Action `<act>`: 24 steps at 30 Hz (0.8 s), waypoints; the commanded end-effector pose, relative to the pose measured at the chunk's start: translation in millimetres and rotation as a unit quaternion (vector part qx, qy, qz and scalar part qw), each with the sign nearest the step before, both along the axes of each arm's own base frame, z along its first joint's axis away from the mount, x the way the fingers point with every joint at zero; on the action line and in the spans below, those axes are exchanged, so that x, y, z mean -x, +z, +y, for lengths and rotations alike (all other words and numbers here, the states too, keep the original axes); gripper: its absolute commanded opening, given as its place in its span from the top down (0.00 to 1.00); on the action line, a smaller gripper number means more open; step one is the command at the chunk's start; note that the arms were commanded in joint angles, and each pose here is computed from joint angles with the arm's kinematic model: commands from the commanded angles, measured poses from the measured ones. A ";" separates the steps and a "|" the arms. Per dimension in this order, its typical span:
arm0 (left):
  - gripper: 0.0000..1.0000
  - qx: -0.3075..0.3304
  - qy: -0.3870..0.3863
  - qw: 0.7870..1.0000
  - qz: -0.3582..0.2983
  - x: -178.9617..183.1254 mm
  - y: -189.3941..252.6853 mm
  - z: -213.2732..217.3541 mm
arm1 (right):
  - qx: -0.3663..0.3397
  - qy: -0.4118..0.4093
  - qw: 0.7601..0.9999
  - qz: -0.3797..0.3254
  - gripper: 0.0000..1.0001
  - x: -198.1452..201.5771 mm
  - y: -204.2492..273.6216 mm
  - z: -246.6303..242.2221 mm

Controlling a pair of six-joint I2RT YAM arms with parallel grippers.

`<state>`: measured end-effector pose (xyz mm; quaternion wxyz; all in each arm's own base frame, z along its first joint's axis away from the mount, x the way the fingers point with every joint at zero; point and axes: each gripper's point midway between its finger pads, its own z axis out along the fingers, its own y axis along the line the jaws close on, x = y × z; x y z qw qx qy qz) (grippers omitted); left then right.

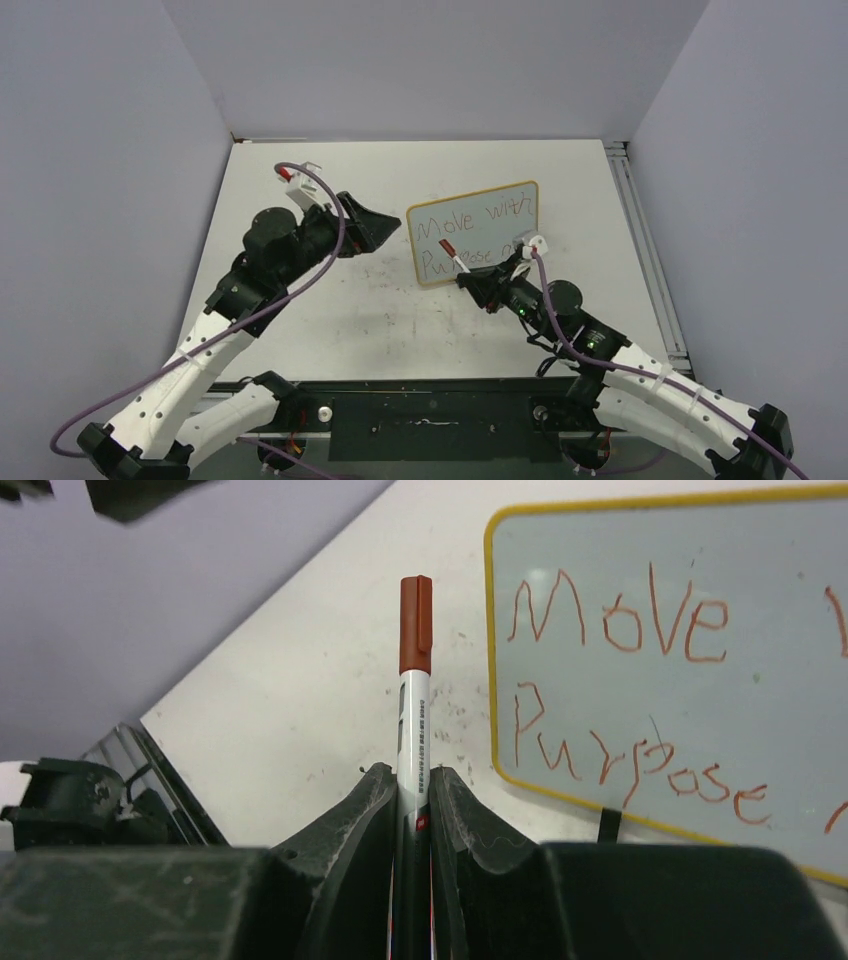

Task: Write a sentence on the whiteboard
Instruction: Place the whiteboard marker at the center of the board.

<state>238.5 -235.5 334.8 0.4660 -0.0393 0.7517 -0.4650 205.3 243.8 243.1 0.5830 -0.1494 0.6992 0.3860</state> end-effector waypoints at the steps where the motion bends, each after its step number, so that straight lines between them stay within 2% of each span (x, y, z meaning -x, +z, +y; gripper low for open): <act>1: 0.08 -0.098 -0.005 0.995 0.001 -19.1 -20.2 36.0 | 0.046 0.035 0.997 0.046 0.94 11.4 -41.2 7.5; 6: 0.07 -0.182 0.101 0.978 -0.004 -54.8 -38.4 99.0 | 0.088 0.057 0.991 0.080 0.94 15.4 -82.4 23.9; 11: 0.07 -0.276 0.195 0.941 -0.023 -65.3 -59.9 149.4 | 0.140 0.055 0.985 0.090 0.94 13.9 -118.3 43.3; 14: 0.07 -0.301 0.237 0.924 -0.012 -65.4 -84.8 169.3 | 0.171 0.039 0.980 0.096 0.94 7.9 -138.7 51.7; 17: 0.07 -0.314 0.242 0.918 -0.003 -63.8 -102.4 175.2 | 0.187 0.014 0.977 0.105 0.92 -1.9 -155.2 54.1; 21: 0.07 -0.334 0.251 0.908 -0.005 -64.7 -101.5 182.6 | 0.204 0.005 0.972 0.119 0.85 -7.8 -172.2 58.2; 24: 0.06 -0.344 0.259 0.902 -0.005 -63.9 -101.1 187.8 | 0.215 -0.001 0.968 0.127 0.72 -9.8 -179.7 58.3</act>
